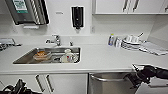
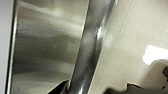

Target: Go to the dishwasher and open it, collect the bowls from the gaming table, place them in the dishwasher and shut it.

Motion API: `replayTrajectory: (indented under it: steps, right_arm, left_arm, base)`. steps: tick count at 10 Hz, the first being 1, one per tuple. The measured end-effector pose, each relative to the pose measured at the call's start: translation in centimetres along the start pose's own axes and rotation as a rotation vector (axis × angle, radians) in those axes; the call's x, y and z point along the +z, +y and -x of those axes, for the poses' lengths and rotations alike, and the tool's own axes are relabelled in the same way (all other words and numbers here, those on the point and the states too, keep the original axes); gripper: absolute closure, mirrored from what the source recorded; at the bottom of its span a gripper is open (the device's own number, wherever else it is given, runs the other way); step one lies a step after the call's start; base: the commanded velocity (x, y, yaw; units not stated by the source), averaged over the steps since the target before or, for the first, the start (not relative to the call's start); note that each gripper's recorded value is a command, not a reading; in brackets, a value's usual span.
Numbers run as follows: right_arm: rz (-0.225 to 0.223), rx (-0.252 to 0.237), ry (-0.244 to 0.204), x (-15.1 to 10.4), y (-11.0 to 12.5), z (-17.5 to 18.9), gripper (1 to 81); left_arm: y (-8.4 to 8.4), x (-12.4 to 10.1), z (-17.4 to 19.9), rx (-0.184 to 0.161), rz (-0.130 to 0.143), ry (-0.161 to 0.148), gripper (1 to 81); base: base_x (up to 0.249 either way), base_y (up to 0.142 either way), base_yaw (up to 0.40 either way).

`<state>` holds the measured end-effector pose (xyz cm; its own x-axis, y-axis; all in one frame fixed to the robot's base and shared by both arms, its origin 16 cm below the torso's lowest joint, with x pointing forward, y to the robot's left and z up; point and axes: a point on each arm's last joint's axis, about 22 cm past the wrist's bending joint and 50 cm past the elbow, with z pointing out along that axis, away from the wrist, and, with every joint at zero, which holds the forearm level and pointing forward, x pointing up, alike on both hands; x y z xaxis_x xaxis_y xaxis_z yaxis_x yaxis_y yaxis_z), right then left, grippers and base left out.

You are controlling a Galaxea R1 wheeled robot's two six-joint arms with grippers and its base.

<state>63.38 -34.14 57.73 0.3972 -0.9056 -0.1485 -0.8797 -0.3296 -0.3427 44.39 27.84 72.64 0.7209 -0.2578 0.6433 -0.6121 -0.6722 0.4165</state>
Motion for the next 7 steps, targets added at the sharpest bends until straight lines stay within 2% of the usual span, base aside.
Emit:
replayTrajectory:
  steps: [3,7]
  right_arm:
    - [0.006,0.003,0.034,-0.4,0.9,0.0,1.0]
    - [-0.022,0.033,0.041,1.6,2.2,0.3,1.0]
  left_arm:
    - [-0.1,0.0,0.0,0.000,0.000,-0.001,1.0]
    - [-0.1,0.0,0.0,0.000,-0.001,-0.002,1.0]
  base:
    - [0.000,0.000,0.000]
    - [0.000,0.000,0.000]
